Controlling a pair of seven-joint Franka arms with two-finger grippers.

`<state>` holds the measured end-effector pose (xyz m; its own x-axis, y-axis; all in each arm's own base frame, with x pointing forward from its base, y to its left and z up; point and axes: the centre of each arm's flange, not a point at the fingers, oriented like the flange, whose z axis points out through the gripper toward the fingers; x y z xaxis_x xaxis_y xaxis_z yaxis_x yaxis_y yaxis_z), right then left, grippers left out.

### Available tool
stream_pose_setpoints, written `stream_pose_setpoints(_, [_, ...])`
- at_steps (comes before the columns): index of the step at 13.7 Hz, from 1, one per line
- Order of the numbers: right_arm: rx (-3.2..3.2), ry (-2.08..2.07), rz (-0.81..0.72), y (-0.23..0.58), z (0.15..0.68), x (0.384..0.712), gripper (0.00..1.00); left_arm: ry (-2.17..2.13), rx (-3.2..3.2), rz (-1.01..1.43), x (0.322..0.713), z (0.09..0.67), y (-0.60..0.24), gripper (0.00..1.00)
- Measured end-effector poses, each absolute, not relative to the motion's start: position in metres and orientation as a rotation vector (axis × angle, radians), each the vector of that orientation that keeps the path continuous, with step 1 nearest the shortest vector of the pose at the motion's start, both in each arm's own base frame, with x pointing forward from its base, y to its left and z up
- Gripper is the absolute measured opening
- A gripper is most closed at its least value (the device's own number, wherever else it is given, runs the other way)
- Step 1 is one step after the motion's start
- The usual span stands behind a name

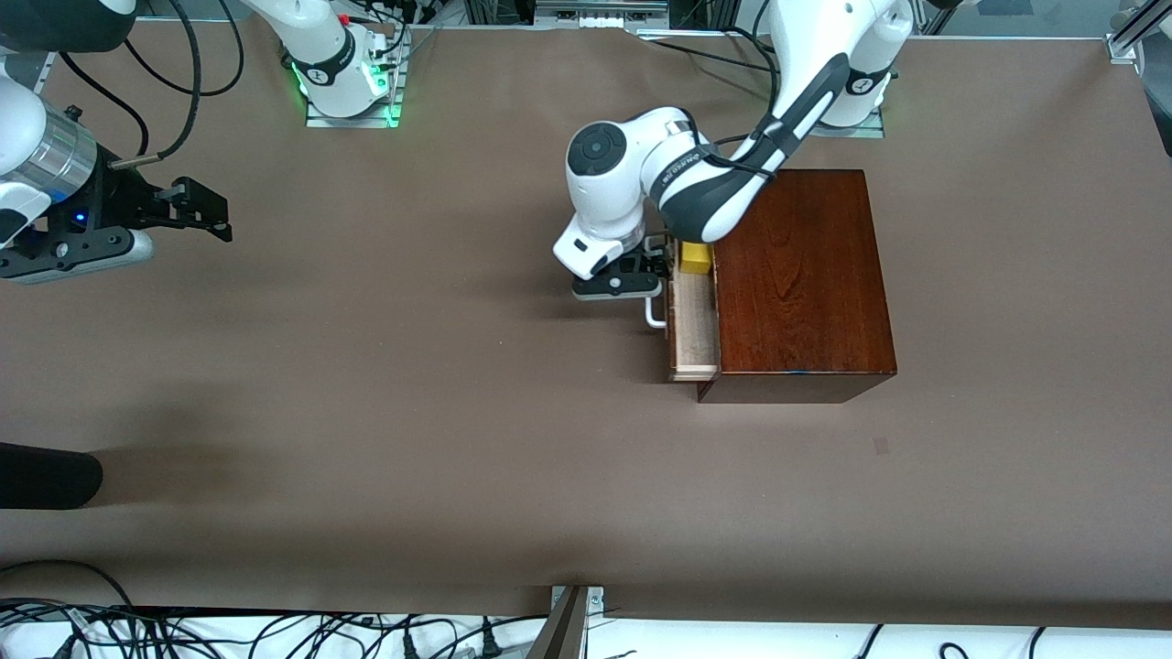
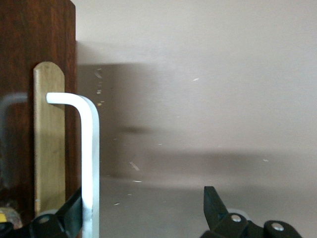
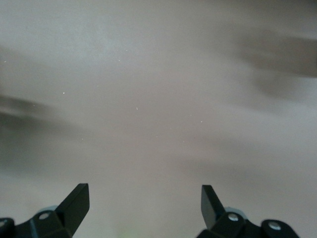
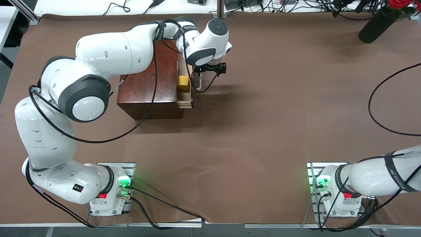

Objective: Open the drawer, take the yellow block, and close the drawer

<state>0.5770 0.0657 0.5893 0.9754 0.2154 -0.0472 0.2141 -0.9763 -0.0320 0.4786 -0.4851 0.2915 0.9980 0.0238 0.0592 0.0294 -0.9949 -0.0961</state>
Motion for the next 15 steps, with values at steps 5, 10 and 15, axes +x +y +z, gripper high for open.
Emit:
stream_pose_setpoints(5, [-3.096, -0.337, 0.078, 0.066, 0.589, 0.577, 1.00, -0.042, -3.091, -0.125, 0.476, 0.295, -0.496, 1.00])
stream_pose_setpoints(10, [-3.096, -0.336, 0.076, 0.065, 0.589, 0.577, 1.00, -0.128, -3.149, -0.080, 0.482, 0.310, -0.501, 1.00])
stream_pose_setpoints(15, [-3.098, -0.330, 0.074, 0.063, 0.589, 0.578, 1.00, -0.216, -3.177, -0.109, 0.499, 0.360, -0.493, 1.00])
